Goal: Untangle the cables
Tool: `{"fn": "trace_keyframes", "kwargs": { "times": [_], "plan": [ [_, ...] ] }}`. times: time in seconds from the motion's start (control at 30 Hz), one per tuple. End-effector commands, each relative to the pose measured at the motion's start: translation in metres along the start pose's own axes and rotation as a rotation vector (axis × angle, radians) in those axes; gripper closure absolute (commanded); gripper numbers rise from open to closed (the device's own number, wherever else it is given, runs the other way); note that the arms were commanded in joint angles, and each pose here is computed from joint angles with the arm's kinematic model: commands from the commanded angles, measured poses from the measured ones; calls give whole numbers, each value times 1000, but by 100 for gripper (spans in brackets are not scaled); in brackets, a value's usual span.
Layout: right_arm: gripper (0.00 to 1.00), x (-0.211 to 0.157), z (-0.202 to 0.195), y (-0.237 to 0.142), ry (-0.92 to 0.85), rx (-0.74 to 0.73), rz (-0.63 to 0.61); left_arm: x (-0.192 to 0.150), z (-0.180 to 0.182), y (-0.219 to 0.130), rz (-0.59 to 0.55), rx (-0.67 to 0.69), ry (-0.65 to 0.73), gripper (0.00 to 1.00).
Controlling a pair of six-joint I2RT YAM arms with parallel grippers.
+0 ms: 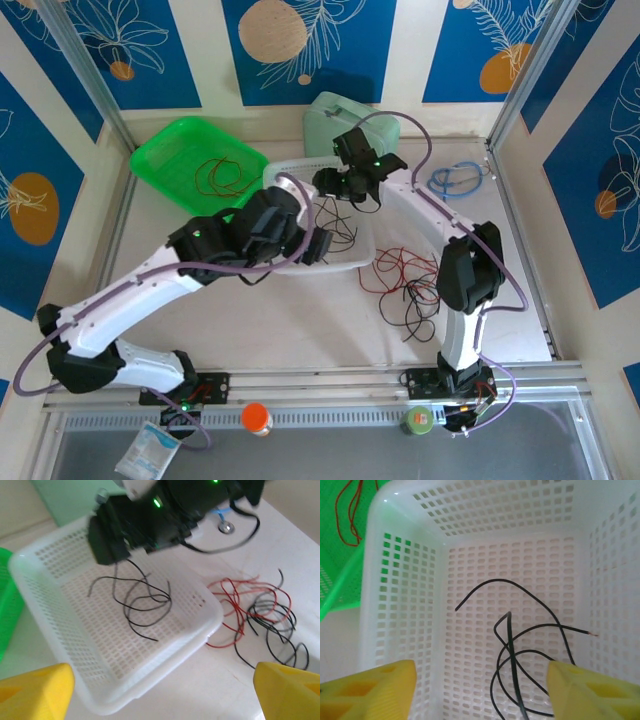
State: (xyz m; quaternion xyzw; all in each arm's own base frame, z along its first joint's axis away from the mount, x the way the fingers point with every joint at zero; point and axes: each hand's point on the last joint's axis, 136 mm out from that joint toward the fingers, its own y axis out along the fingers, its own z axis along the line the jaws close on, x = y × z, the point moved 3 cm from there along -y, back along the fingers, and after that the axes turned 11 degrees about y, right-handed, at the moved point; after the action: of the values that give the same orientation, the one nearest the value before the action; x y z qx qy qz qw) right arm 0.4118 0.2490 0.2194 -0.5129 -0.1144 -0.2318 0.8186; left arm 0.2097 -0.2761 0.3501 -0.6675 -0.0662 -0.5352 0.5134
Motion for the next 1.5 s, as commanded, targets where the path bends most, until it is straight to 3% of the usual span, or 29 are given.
{"fn": "trace_keyframes", "kwargs": {
  "times": [0.0, 0.13, 0.33, 0.5, 0.57, 0.67, 0.97, 1.13, 1.47],
  "plan": [
    [24, 20, -3, -63, 2, -3, -98, 3, -24, 6, 20, -69, 25, 8],
    [17, 32, -32, -124, 66, -23, -218, 6, -56, 25, 38, -139, 64, 9],
    [18, 23, -95, -212, 216, -40, -383, 11, -110, 70, 47, -266, 157, 11],
    [24, -3, -131, -253, 275, -60, -456, -1, -134, 108, 197, -289, 85, 19],
    [26, -13, -140, -261, 287, -70, -463, -9, -141, 119, 244, -295, 18, 25],
    [27, -26, -151, -265, 307, -81, -470, -18, -152, 137, 283, -296, -30, 27],
    [30, -44, -161, -258, 344, -47, -433, -18, -158, 218, 349, -209, 138, 28],
    [32, -53, -161, -266, 338, -40, -441, -26, -141, 259, 391, -143, 142, 34],
    [36, -66, -160, -277, 340, -24, -447, -45, -131, 316, 391, -192, 132, 44]
  ]
}}
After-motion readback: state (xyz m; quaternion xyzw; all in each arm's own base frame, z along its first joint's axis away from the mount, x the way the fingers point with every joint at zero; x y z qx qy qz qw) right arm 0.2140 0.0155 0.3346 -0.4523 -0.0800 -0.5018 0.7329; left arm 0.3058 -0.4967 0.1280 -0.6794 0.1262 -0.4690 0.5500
